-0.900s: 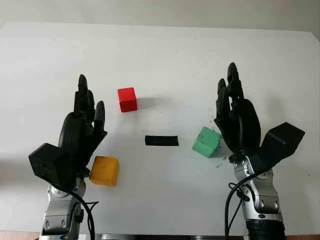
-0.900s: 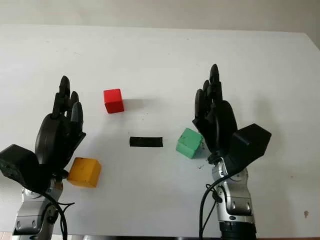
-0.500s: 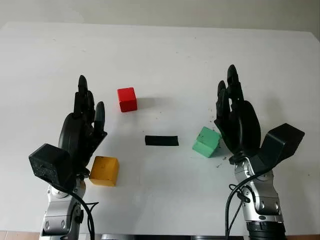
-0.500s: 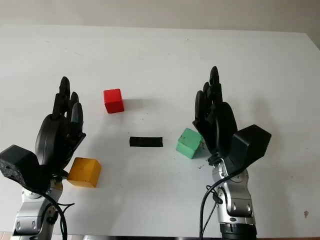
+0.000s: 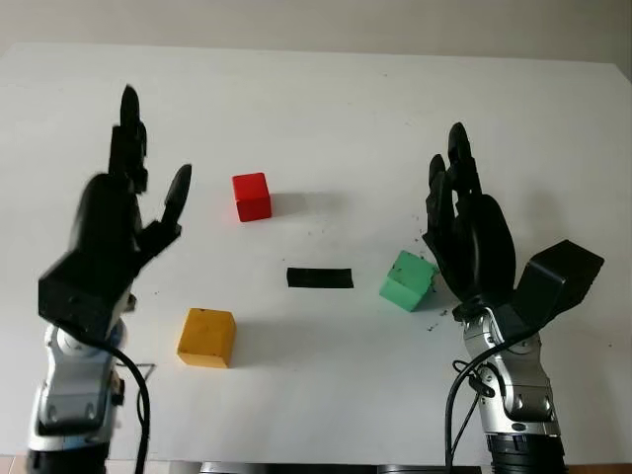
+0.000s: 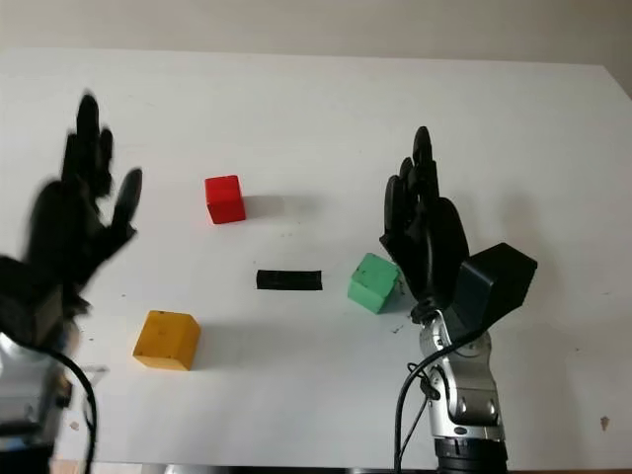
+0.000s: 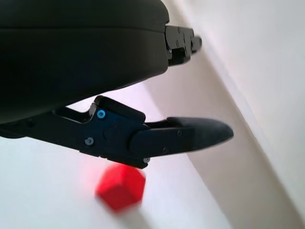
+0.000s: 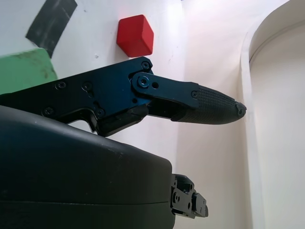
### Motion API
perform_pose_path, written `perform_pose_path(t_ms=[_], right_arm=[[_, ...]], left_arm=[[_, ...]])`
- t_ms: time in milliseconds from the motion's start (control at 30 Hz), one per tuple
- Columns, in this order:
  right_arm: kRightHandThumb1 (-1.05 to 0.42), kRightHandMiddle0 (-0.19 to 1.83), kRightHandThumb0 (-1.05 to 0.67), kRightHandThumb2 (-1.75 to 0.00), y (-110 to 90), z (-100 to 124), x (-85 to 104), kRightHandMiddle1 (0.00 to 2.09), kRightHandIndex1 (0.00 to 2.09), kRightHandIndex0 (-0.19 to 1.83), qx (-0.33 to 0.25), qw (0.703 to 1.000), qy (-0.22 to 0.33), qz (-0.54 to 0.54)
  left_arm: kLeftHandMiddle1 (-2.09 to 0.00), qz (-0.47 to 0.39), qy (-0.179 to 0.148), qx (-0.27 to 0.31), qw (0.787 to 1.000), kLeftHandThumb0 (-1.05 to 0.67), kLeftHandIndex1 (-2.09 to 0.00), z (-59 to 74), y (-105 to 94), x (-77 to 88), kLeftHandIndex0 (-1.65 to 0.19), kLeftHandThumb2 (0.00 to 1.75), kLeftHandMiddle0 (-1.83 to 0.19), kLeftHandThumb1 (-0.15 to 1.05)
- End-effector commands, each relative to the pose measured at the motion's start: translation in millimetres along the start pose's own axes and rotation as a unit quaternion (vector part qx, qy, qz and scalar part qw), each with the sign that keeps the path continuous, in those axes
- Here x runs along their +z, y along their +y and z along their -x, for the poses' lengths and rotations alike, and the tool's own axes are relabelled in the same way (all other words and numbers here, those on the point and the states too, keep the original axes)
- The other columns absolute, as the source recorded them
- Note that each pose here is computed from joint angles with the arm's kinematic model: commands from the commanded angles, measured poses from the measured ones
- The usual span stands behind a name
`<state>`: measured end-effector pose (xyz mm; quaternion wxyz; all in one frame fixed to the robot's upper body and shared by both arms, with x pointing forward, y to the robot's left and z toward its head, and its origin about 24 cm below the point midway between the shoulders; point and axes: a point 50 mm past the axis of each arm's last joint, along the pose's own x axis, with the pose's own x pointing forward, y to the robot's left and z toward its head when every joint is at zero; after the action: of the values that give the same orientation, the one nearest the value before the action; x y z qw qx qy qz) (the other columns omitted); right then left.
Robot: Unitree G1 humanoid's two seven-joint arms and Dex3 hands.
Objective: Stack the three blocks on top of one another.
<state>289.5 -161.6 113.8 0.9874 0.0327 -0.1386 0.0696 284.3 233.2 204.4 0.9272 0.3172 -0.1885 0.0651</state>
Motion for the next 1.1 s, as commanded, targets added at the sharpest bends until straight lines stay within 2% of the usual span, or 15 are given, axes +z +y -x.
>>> perform_pose_path(t_ms=[0, 100, 233, 367, 533, 767, 967, 1067], right_arm=[[-1.05, -0.19, -0.74, -0.62, -3, -3, 4.6, 0.00, 0.00, -0.19, -0.001, 1.000, -0.013, 0.005], [-1.05, -0.19, -0.75, -0.61, -4, -5, 7.0, 0.00, 0.00, -0.19, -0.005, 1.000, -0.016, 0.012], [-1.05, -0.19, -0.75, -0.62, -5, -5, 8.7, 0.00, 0.00, -0.19, -0.007, 1.000, -0.017, 0.019], [-1.05, -0.19, -0.73, -0.63, -6, -5, 9.9, 0.00, 0.00, -0.19, -0.008, 1.000, -0.022, 0.017], [-1.05, -0.19, -0.74, -0.62, -6, -5, 10.5, 0.00, 0.00, -0.19, -0.010, 1.000, -0.024, 0.013], [-1.05, -0.19, -0.73, -0.63, -6, -2, 11.0, 0.00, 0.00, -0.19, -0.010, 1.000, -0.022, 0.020], [-1.05, -0.19, -0.70, -0.67, -7, -1, 11.4, 0.00, 0.00, -0.19, -0.003, 0.999, -0.018, 0.026], [-1.05, -0.19, -0.70, -0.67, -7, -1, 11.5, 0.00, 0.00, -0.19, -0.004, 0.999, -0.019, 0.026]], left_arm=[[-0.08, -0.041, -0.020, -0.002, 0.999, -0.75, -0.16, -13.6, 12.1, 20.7, -0.26, 0.15, -0.22, 1.05], [-0.06, -0.115, -0.006, -0.048, 0.992, -0.79, -0.17, -34.0, 21.6, 36.3, -0.31, 0.09, -0.20, 1.03], [-0.03, -0.180, 0.005, -0.098, 0.979, -0.82, -0.13, -48.7, 19.5, 46.9, -0.27, 0.07, -0.14, 1.04], [-0.04, -0.229, 0.008, -0.145, 0.962, -0.89, -0.09, -62.1, 11.0, 50.5, -0.23, 0.06, -0.13, 1.04], [-0.02, -0.261, 0.006, -0.170, 0.950, -0.92, -0.09, -74.6, -2.8, 48.8, -0.25, 0.04, -0.07, 0.98], [-0.03, -0.300, 0.010, -0.196, 0.934, -0.87, -0.06, -82.3, -20.4, 39.8, -0.25, 0.05, 0.00, 0.97], [-0.05, -0.327, 0.008, -0.214, 0.920, -0.95, -0.06, -82.5, -33.7, 33.2, -0.26, 0.06, 0.01, 1.00], [-0.05, -0.334, 0.008, -0.220, 0.916, -0.93, -0.06, -81.1, -37.7, 30.9, -0.26, 0.06, 0.01, 1.00]])
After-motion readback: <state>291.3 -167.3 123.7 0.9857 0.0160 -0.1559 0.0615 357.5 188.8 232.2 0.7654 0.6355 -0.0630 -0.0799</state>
